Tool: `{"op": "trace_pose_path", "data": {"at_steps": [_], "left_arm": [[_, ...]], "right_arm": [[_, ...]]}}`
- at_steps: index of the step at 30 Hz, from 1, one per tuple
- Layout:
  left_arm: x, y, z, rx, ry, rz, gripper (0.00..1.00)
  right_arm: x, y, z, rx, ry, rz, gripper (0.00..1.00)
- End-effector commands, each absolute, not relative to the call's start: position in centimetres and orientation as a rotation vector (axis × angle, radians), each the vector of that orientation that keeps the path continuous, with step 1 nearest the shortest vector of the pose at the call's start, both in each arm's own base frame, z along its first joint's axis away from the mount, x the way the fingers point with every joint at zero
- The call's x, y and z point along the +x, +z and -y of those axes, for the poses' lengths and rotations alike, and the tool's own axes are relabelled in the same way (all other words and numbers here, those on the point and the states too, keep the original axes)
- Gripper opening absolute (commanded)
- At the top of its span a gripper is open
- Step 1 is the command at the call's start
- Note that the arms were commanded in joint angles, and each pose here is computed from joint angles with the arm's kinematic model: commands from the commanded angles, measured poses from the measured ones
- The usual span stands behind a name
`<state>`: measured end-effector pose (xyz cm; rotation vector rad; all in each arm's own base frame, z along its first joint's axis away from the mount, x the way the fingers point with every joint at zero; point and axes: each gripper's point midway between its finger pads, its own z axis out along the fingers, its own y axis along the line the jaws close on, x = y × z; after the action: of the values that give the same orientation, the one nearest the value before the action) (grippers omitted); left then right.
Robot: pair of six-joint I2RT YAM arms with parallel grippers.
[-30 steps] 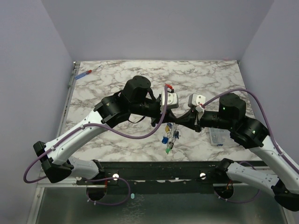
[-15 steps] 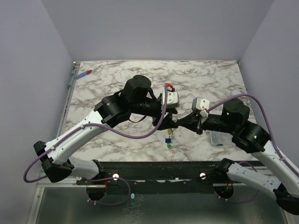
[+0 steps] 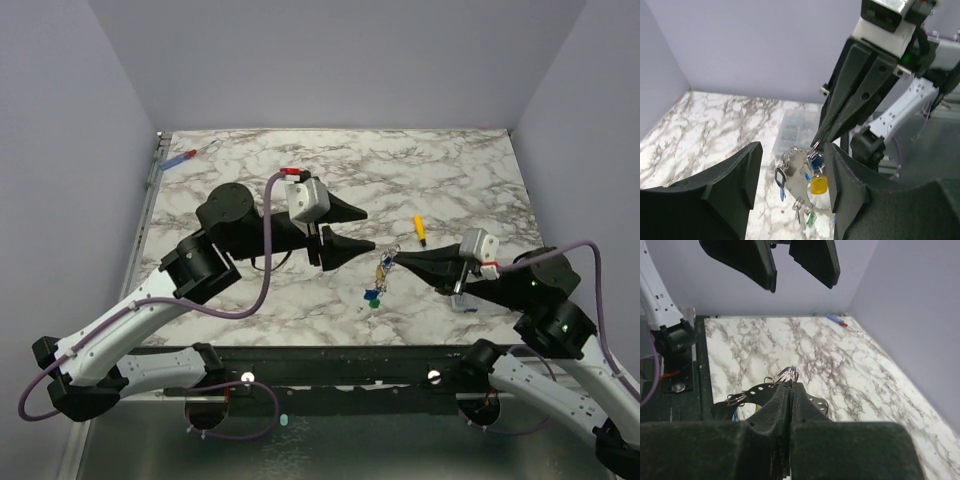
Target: Put the keys on the keyring
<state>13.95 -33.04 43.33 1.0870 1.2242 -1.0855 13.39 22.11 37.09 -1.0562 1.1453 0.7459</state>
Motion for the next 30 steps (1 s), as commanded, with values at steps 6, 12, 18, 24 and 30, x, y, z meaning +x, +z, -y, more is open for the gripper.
{"op": "trace_pose_path", "data": {"at_steps": [6,12,18,24,30], "left_arm": [[13.1,47.9,31.9,0.792,-1.266,-1.026,0.6],[12.6,47.8,32.5,0.813,-1.313,-1.005,0.58],[11.3,48.5,33.1,0.897,-1.366,-0.956,0.53],[9.6,47.2,34.2,1.112,-1.387,-0.98,0.45],[9.1,47.3,34.2,1.193,-1.386,-0.979,0.3]], "right_arm": [[13.1,43.3,-20.1,-0.699,0.803,-0.826,0.01],[13.2,43.3,-20.1,-0.635,0.838,-0.771,0.01],[12.2,43.6,-21.3,-0.717,0.887,-0.744,0.01],[10.4,43.5,-22.1,-0.865,0.937,-0.805,0.01],[9.0,42.8,-22.0,-0.934,0.983,-0.861,0.01]]}}
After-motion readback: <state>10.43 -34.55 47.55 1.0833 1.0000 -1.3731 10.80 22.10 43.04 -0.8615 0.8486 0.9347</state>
